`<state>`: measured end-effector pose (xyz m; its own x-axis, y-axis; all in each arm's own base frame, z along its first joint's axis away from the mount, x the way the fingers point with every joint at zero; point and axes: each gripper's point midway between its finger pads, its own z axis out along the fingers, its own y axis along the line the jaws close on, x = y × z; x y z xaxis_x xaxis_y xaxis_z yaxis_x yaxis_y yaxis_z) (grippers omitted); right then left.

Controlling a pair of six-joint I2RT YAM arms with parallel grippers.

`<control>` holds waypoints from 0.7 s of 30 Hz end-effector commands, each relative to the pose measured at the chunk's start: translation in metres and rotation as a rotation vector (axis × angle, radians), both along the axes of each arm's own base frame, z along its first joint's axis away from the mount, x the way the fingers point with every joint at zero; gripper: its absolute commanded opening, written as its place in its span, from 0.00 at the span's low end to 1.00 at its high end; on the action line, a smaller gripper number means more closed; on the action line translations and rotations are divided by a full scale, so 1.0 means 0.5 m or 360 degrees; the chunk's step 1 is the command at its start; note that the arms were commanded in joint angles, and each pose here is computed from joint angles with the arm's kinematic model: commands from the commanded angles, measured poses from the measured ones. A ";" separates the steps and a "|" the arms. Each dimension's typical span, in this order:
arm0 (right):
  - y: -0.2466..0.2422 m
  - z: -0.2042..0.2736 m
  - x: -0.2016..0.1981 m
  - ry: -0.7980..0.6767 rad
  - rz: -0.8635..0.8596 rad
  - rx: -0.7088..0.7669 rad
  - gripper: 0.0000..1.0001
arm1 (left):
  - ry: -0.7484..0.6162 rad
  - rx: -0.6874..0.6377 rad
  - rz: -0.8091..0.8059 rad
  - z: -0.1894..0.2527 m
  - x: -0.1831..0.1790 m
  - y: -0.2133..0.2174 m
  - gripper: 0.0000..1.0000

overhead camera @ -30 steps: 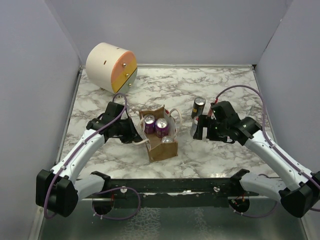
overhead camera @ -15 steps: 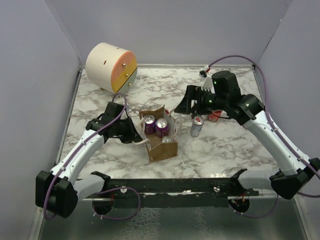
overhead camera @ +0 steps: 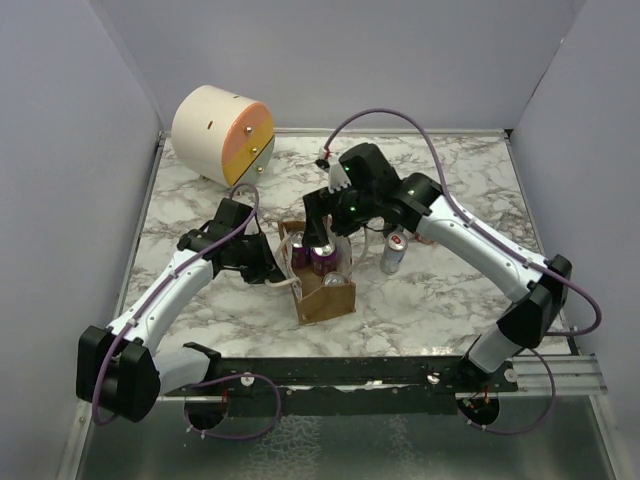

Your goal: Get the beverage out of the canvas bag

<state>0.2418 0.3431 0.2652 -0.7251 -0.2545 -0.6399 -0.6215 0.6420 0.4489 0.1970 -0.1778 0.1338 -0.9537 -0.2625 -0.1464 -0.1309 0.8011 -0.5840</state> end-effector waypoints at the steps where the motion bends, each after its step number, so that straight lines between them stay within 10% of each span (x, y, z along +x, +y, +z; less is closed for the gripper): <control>1: -0.004 -0.053 0.032 -0.0174 0.0066 -0.0363 0.89 | -0.0022 0.0042 -0.0005 0.007 0.016 0.005 0.00; 21: -0.008 -0.243 0.118 -0.0256 0.0119 -0.0885 0.87 | 0.0040 0.0071 0.0113 -0.012 0.016 0.013 0.00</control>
